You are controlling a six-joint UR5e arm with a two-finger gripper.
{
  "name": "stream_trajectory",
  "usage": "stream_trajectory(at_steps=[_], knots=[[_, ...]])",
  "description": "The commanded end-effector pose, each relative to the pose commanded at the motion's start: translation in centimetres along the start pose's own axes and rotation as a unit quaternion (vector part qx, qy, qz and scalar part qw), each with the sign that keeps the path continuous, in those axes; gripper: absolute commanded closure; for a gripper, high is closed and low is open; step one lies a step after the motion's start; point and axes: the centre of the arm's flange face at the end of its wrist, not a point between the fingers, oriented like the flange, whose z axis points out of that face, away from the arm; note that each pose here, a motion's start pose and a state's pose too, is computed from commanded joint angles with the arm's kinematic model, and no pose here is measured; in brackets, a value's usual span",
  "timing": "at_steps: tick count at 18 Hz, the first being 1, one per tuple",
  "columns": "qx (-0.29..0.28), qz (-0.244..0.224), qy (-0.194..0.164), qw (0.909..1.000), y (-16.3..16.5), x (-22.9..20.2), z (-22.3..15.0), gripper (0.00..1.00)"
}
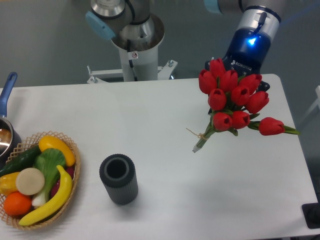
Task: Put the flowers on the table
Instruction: 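Hold the red tulip bunch and raise the gripper slightly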
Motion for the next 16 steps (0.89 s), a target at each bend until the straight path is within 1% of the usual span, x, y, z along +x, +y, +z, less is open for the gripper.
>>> stream_trajectory(at_steps=[3,7,9,11,16], knots=[[-0.026,0.006,-0.021,0.9994,-0.1,0.2,-0.3,0.59],[-0.035,0.006,-0.028,0.999,-0.2,0.2,-0.4,0.59],[-0.052,0.007,-0.04,0.9978,-0.2,0.3,-0.7,0.59],[-0.083,0.008,-0.063,0.9945,-0.4,0.7,-1.2,0.6],[-0.149,0.003,-0.094,0.9844,-0.6,1.1,-1.7,0.6]])
